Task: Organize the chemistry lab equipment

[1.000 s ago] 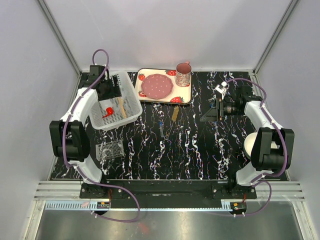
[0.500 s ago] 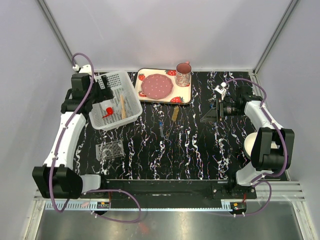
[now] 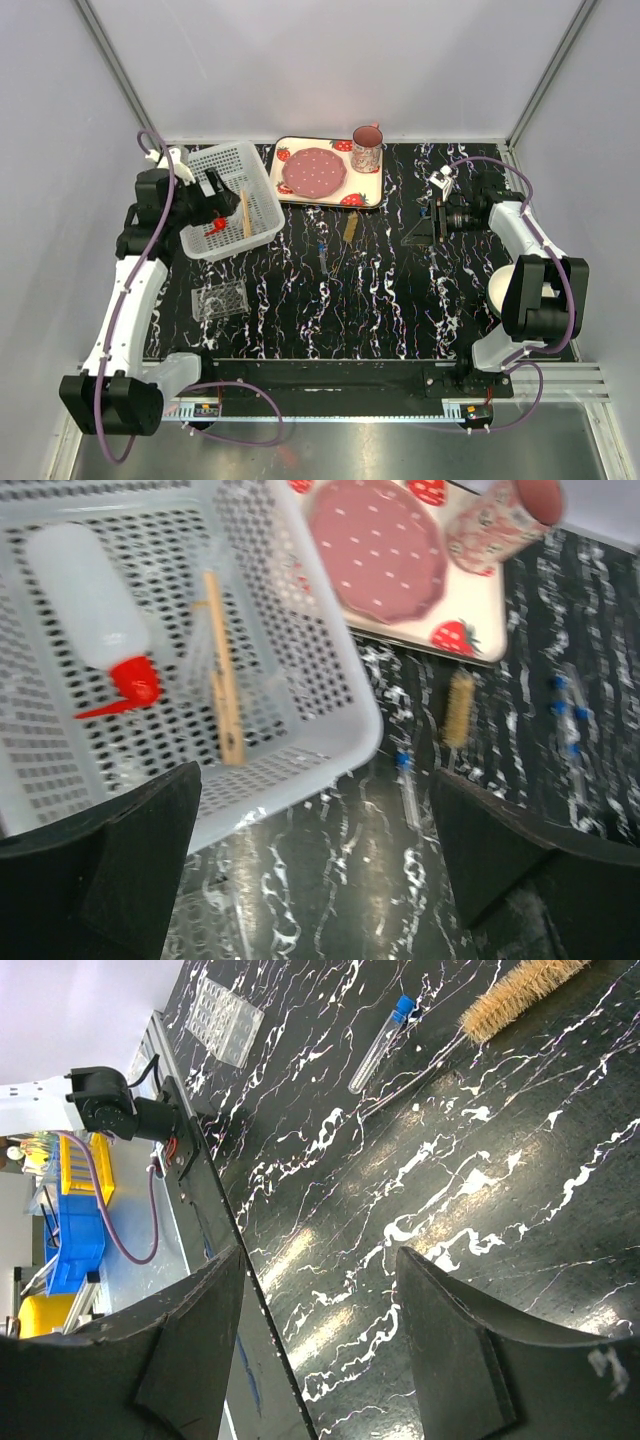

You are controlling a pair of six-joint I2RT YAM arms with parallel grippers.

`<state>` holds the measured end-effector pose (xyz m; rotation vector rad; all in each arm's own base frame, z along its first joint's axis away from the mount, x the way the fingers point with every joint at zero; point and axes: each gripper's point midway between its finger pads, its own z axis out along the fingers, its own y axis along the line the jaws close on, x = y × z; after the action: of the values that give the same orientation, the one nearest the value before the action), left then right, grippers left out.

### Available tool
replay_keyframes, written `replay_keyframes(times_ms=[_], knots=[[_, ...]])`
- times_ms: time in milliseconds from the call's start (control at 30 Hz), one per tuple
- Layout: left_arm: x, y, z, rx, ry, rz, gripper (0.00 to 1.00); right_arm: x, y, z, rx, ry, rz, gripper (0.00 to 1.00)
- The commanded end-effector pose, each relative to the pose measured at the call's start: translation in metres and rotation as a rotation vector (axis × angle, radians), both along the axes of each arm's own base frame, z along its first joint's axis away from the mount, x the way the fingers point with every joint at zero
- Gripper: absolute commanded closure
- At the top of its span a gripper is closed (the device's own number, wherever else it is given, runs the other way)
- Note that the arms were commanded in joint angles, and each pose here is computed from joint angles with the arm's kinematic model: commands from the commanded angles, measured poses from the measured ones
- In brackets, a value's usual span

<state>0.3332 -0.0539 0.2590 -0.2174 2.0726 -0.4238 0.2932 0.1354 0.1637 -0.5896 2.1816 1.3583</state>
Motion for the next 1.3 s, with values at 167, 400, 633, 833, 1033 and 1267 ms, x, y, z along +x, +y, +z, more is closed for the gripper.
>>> replay_keyframes(times_ms=[167,400,633,833,1033,1267], knots=[[-0.022,-0.103,-0.005,-0.071,-0.008,-0.333,0.02,0.009,-0.005,0.015,-0.028,-0.079,-0.007,0.32],[-0.032,-0.186,-0.042,0.013,0.099,-0.511,0.09,0.009,-0.007,0.014,-0.028,-0.076,-0.011,0.32],[-0.022,-0.247,-0.101,0.061,0.263,-0.596,0.23,0.009,-0.007,0.015,-0.023,-0.075,-0.012,0.32],[-0.001,-0.279,-0.142,0.112,0.366,-0.595,0.35,0.009,-0.007,0.015,-0.023,-0.073,-0.012,0.32],[0.022,-0.306,-0.167,0.171,0.42,-0.589,0.48,0.009,-0.007,0.015,-0.02,-0.073,-0.008,0.32],[0.031,-0.304,-0.199,0.294,0.471,-0.538,0.6,0.01,-0.007,0.015,-0.016,-0.065,-0.004,0.32]])
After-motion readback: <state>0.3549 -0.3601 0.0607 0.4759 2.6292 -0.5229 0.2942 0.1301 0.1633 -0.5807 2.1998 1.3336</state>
